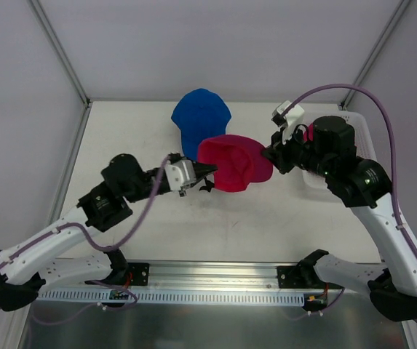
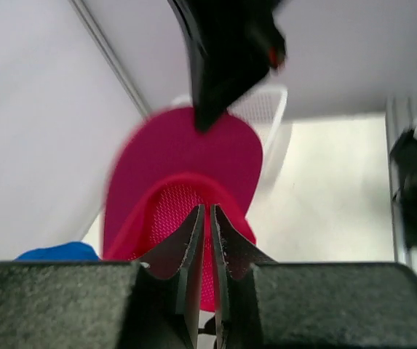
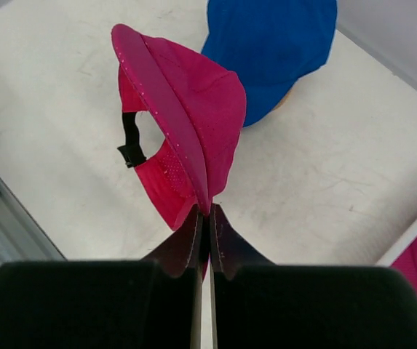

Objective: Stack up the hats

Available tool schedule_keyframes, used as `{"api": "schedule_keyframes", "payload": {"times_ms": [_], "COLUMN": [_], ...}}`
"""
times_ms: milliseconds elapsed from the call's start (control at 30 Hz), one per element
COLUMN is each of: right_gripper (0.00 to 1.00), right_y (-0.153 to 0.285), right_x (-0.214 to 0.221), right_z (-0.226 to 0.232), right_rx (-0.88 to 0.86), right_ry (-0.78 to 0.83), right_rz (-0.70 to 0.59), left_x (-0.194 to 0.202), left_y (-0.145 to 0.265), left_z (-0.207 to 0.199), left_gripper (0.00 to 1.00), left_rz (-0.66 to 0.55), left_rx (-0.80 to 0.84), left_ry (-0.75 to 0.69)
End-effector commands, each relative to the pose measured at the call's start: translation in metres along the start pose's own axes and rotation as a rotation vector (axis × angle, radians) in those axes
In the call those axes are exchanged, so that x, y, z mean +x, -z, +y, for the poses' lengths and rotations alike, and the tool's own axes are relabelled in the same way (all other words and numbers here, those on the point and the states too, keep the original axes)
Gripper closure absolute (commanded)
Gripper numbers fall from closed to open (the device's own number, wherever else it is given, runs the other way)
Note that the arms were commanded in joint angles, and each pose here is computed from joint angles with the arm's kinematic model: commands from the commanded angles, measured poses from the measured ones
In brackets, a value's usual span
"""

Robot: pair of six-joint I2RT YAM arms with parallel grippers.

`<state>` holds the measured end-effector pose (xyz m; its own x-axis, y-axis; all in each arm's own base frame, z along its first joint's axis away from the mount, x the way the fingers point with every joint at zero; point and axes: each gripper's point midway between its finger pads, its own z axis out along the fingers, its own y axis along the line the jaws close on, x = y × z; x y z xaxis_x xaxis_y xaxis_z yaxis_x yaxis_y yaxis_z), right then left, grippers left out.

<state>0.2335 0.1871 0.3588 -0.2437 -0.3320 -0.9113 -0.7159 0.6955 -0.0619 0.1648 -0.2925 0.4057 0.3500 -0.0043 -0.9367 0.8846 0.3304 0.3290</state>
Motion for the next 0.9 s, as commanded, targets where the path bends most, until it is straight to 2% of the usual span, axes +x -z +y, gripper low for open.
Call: {"api": "schedule_keyframes", "payload": {"times_ms": [0,133,267,600,633,733,767,833,867], "right_gripper": [1.00,1.00,1.00,1.00,1.00,1.00,1.00,1.00,1.00], "right_y": [0.012,0.012,0.015,0.023,0.023,0.024,0.024,0.021,0.019], "right_x": [-0.023,-0.032,-0.040,-0.055,-0.056,-0.058,-0.058,-0.057,-0.055], "right_z": [0.023,0.035,0.040,0.061,0.061,0.062,0.062,0.059,0.054], "right_rx": [-0.116,-0.191,-0.221,-0.341,-0.343,-0.349,-0.350,-0.330,-0.306], "right_ry": [-0.098,-0.149,-0.153,-0.198,-0.203,-0.215,-0.213,-0.215,-0.212], "right_rz": [-0.061,-0.077,-0.101,-0.144,-0.143,-0.146,-0.148,-0.144,-0.141], "left_x": [0.047,0.068,0.072,0.124,0.130,0.142,0.142,0.135,0.131], "left_y": [-0.018,-0.032,-0.041,-0.068,-0.069,-0.069,-0.068,-0.067,-0.067], "left_z": [-0.006,0.002,0.023,0.039,0.038,0.040,0.039,0.037,0.035], "left_gripper": [0.93,1.00,1.00,1.00,0.98,0.85,0.76,0.66,0.50], "left_rz": [0.137,0.227,0.278,0.467,0.483,0.523,0.518,0.491,0.476], "left_rx": [0.022,-0.010,-0.098,-0.117,-0.117,-0.132,-0.130,-0.127,-0.121], "left_ry": [-0.285,-0.407,-0.446,-0.564,-0.560,-0.549,-0.546,-0.524,-0.518]}}
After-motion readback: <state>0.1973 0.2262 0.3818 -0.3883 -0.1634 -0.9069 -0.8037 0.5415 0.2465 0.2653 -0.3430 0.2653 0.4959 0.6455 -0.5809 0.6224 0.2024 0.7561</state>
